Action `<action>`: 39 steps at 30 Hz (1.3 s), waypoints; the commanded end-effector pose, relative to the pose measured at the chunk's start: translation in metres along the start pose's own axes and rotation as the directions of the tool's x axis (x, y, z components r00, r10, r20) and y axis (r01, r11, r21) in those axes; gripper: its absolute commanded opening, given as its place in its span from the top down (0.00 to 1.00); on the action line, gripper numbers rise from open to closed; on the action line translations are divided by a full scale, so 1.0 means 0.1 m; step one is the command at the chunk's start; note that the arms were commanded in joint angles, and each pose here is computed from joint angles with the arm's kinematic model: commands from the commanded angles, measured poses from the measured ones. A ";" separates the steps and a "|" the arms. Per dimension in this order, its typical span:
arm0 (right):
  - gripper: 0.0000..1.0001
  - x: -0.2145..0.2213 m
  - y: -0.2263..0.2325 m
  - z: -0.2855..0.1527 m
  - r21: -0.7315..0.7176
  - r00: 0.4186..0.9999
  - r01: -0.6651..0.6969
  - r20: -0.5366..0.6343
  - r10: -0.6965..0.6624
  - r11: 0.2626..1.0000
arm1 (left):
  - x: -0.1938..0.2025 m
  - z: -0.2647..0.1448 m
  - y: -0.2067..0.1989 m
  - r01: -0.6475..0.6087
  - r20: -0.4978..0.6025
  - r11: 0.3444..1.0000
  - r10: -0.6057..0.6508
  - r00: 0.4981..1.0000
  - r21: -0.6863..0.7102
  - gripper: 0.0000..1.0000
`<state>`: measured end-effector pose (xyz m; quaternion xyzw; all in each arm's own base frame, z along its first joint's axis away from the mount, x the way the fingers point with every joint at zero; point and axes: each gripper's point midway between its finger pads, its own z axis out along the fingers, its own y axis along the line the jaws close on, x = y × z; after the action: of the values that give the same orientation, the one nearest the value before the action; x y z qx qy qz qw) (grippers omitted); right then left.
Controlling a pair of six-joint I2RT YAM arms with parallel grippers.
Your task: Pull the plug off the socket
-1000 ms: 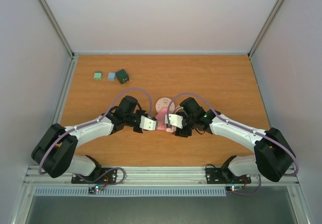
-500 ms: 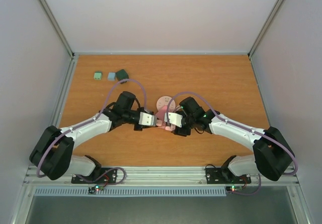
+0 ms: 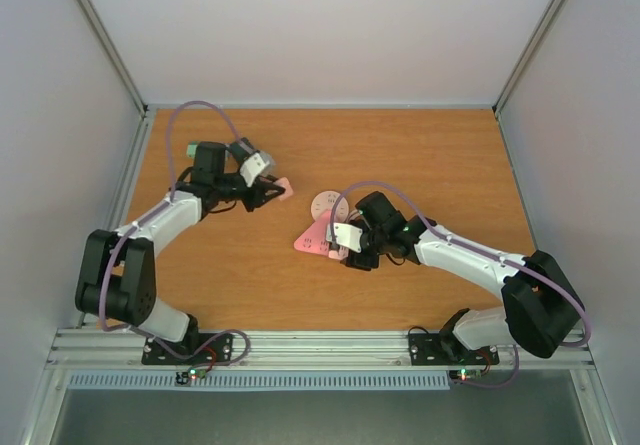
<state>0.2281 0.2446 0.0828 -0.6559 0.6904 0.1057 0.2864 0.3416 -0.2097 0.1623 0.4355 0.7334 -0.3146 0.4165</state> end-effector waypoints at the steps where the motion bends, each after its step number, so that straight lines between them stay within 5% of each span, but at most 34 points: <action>1: 0.41 0.11 0.03 0.01 -0.021 0.997 -0.050 -0.060 0.048 0.999 | -0.08 -0.18 0.44 0.311 0.088 0.948 -0.304 0.948 -0.065 0.83; 8: 0.17 -0.08 -0.03 -0.09 -0.027 0.996 -0.084 -0.014 0.084 0.996 | 0.37 -0.69 1.22 0.583 0.169 0.781 -0.558 0.813 -0.224 0.83; 20: 0.05 -0.38 -0.10 -0.26 -0.045 0.991 -0.115 0.063 0.118 0.992 | 1.36 -1.43 2.13 0.802 0.279 0.476 -0.765 0.580 -0.362 0.78; 30: 0.05 -0.65 -0.28 -0.45 -0.036 0.970 -0.209 0.117 0.212 0.977 | 1.65 -1.51 2.52 0.818 0.265 0.426 -0.799 0.540 -0.386 0.73; 39: 0.06 -0.69 -0.53 -0.61 -0.063 0.920 -0.365 0.126 0.371 0.929 | 1.87 -1.44 2.65 0.835 0.220 0.383 -0.843 0.491 -0.395 0.55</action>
<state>0.2571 0.2703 0.1766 -0.5492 0.7500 0.1907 0.3153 0.4825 0.0879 0.0481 -0.0959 0.8989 -0.2973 0.3074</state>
